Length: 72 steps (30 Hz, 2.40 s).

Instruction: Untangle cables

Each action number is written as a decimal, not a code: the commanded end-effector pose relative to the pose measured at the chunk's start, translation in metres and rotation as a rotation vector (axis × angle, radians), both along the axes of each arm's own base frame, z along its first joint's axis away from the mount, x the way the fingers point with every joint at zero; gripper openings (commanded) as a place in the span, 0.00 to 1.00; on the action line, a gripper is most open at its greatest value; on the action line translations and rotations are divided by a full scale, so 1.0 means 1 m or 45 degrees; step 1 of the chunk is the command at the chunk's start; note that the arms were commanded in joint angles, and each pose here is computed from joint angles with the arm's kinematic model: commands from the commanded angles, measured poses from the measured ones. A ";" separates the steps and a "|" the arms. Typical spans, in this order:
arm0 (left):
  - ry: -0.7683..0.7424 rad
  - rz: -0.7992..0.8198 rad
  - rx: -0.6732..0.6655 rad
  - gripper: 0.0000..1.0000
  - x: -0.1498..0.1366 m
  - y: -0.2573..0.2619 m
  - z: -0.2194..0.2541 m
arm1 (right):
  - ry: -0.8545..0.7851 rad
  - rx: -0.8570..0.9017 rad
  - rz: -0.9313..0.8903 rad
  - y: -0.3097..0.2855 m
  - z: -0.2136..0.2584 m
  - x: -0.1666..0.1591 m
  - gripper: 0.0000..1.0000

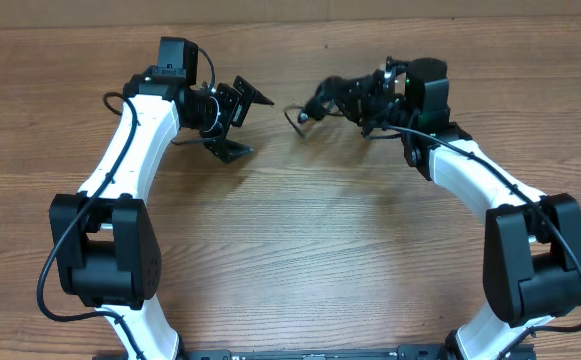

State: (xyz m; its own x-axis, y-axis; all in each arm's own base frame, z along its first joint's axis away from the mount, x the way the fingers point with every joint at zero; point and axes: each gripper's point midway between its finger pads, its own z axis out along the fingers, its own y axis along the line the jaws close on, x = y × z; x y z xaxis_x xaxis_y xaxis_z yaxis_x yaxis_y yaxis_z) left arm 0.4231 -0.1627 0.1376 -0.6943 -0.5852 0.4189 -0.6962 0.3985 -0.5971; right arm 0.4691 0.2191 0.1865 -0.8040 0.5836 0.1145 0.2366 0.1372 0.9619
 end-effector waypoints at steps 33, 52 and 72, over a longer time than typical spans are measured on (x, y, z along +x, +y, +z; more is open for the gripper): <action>-0.209 -0.013 0.194 0.04 0.024 0.005 0.000 | 0.445 -0.619 0.038 -0.001 -0.110 -0.077 0.04; -0.547 -0.378 0.371 0.08 0.026 0.008 -0.004 | 0.113 -0.496 0.291 -0.026 -0.055 -0.065 0.50; -0.916 -0.645 0.349 0.04 0.028 -0.074 0.018 | 0.515 -0.254 0.173 0.043 -0.049 -0.088 0.51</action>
